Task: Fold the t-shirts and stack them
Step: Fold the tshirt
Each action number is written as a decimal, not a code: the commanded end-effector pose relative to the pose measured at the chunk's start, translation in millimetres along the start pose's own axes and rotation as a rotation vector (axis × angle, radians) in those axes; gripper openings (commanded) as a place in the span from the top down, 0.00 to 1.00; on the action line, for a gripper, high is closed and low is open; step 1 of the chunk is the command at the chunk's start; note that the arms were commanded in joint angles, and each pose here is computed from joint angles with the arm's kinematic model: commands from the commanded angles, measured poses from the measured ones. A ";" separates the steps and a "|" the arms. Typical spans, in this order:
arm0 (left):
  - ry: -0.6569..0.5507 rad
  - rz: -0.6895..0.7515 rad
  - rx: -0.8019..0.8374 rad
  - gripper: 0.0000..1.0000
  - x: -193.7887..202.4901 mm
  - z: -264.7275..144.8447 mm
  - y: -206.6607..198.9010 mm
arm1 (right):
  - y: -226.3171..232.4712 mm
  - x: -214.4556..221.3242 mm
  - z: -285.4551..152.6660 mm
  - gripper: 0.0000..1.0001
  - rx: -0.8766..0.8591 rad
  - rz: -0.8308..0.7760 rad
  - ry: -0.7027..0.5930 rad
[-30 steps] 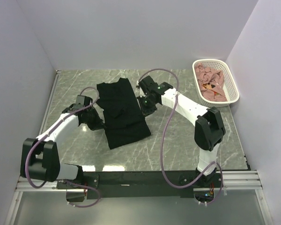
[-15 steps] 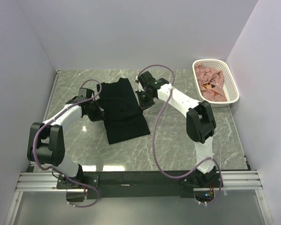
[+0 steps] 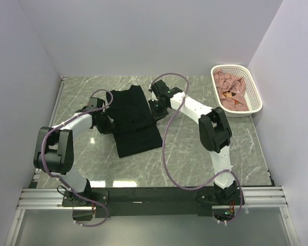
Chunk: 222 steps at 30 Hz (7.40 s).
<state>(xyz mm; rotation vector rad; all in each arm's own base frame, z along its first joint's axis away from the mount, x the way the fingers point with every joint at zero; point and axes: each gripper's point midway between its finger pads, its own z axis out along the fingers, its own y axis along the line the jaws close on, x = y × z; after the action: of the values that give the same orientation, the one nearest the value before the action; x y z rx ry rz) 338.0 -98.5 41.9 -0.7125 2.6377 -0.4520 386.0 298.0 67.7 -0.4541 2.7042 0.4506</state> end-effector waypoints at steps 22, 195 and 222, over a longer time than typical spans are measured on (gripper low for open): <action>-0.038 0.192 0.174 0.80 85.8 -44.0 -67.1 | 88.6 15.0 -17.9 0.82 -0.260 -0.014 -0.147; 0.044 0.108 -0.111 0.31 168.1 -63.6 34.0 | -26.0 224.1 0.1 0.81 0.339 0.137 0.215; 0.040 0.146 -0.162 0.52 171.2 -46.9 12.2 | -22.5 237.0 0.6 1.00 0.318 0.109 0.229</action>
<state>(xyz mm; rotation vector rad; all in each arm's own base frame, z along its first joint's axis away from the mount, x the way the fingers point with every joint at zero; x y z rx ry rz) 157.9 -159.5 23.2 -0.5529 2.8199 -0.1855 208.3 249.8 9.9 -0.2279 2.8806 0.1973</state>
